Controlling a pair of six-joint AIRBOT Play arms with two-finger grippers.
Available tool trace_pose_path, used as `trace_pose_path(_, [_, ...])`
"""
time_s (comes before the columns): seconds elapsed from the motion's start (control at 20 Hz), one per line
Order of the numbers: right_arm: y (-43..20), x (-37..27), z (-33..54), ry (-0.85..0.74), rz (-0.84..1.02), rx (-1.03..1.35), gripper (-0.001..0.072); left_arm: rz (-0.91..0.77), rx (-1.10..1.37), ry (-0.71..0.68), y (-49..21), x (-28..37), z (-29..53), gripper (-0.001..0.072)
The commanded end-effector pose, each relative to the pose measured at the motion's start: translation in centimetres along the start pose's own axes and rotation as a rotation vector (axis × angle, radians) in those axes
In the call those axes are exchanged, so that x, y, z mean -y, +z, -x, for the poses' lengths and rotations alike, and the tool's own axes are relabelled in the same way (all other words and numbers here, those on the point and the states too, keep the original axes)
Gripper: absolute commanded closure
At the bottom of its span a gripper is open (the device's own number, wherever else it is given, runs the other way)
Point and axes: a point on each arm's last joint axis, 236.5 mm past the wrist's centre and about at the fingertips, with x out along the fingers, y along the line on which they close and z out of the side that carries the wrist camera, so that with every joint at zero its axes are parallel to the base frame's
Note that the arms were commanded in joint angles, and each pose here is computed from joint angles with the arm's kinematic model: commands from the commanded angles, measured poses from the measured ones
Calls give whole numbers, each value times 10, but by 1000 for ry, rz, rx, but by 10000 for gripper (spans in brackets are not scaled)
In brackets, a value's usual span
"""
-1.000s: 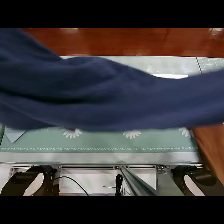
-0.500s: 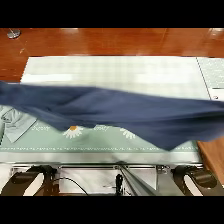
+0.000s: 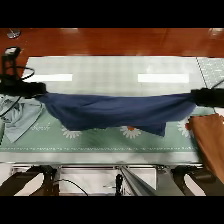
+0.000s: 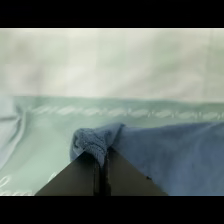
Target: Fold the shirts.
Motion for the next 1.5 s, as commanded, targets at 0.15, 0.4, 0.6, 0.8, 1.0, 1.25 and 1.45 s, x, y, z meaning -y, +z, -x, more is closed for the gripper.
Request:
trace_pose_path(0.15, [16,-19,-115,187,-187,-162,691,201,-74,-228,11,50,-72,680])
trace_pose_path(0.4, [6,-4,-134,223,-309,-252,65,184,-147,-181,1,27,-65,7])
trace_pose_path(0.6, [-16,69,-97,172,-327,-354,82,230,-225,-91,-24,-36,-39,7])
trace_pose_path(0.8, [-50,116,-84,104,-458,-257,83,406,-284,-138,-87,-61,-39,7])
trace_pose_path(1.0, [-82,71,-99,271,-546,-171,83,537,-263,-555,-111,19,-47,7])
trace_pose_path(1.25, [-102,47,-104,360,-555,-217,83,475,-351,-508,-157,42,-74,8])
trace_pose_path(1.45, [-104,45,-102,368,-551,-229,83,384,-335,-490,-157,63,-84,8])
